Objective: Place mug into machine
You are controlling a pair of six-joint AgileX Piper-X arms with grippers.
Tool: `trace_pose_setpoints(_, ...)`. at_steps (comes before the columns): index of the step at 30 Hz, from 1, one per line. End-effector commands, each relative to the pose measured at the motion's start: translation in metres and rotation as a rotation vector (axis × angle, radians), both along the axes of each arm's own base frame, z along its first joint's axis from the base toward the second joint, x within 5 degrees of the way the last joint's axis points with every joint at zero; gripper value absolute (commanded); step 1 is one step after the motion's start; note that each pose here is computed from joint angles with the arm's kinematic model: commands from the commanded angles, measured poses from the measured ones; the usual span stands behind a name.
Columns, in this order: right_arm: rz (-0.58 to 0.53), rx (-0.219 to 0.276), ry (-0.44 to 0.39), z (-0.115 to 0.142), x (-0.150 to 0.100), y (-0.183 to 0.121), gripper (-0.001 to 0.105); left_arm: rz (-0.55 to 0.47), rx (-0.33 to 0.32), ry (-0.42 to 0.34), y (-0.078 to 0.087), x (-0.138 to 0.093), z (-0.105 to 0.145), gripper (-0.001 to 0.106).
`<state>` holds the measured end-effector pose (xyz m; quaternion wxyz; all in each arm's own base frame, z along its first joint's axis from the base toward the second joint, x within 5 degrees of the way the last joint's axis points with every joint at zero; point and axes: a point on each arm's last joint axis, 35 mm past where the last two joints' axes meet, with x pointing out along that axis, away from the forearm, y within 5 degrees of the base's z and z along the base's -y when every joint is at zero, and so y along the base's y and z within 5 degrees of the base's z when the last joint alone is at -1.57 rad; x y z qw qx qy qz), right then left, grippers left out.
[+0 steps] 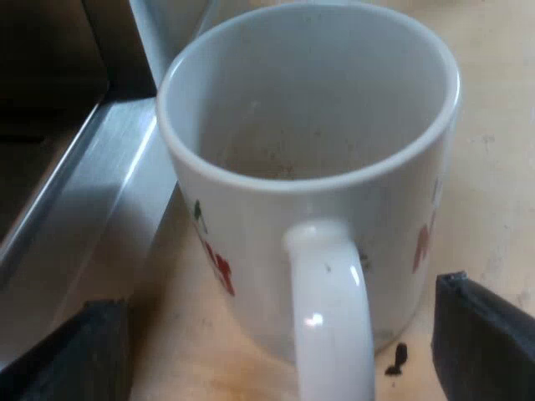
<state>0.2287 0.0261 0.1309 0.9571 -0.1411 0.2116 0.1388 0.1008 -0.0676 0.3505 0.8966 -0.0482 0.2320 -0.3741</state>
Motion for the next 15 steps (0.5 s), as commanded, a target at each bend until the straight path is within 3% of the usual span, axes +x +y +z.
trace_pose_setpoints(1,0.013,-0.004,-0.021,0.0029,0.0088,0.0014,0.077,-0.007,-0.021,-0.017,-0.0004,-0.0007,0.0045,0.079)
trace_pose_setpoints(9,0.013,-0.005,-0.012,0.0017,0.0135,0.0019,0.075,-0.007,-0.021,-0.017,-0.0004,-0.0007,0.0045,0.079)
trace_pose_setpoints(11,0.013,-0.005,-0.009,0.0014,0.0133,0.0019,0.07,-0.007,-0.021,-0.017,-0.0004,-0.0007,0.0045,0.079)
trace_pose_setpoints(15,0.013,-0.005,-0.009,0.0014,0.0133,0.0019,0.045,-0.007,-0.021,-0.017,-0.0004,-0.0007,0.0045,0.079)
